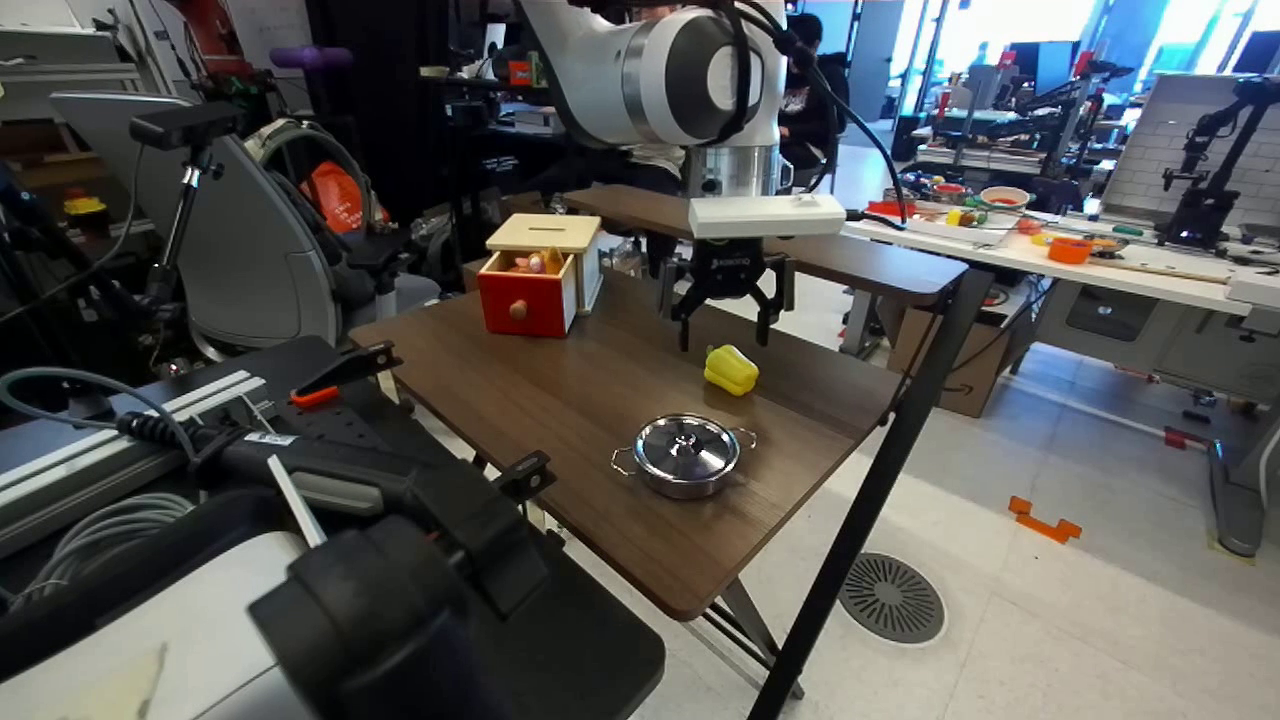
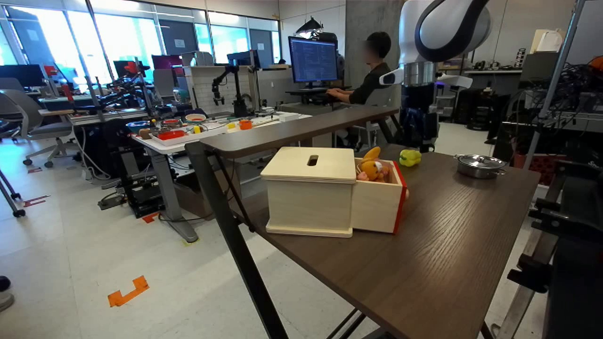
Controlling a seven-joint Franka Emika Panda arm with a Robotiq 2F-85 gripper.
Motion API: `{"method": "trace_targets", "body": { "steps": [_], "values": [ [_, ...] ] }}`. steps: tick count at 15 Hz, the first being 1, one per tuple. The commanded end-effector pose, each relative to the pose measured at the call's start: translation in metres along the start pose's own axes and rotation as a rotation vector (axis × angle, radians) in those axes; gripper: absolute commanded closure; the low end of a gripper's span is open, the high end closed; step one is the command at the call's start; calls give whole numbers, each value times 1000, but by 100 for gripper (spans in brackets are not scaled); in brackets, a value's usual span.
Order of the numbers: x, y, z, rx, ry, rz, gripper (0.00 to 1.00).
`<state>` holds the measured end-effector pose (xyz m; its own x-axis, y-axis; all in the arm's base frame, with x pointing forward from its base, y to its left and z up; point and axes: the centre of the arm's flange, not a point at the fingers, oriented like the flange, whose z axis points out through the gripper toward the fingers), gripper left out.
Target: Move the yellow pepper forward
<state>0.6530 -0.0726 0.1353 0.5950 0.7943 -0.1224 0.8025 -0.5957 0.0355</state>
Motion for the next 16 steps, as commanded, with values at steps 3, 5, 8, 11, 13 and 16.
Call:
{"method": "trace_targets", "body": {
  "steps": [3, 5, 8, 11, 13, 16],
  "values": [
    [20, 20, 17, 2, -31, -3, 8],
    [21, 20, 20, 1, -29, -9, 32],
    [20, 22, 22, -1, -31, -9, 58],
    [16, 22, 18, -6, -33, -8, 71],
    [8, 20, 10, -6, -27, -5, 71],
    [-4, 12, -12, -27, -12, 6, 71]
  ]
}}
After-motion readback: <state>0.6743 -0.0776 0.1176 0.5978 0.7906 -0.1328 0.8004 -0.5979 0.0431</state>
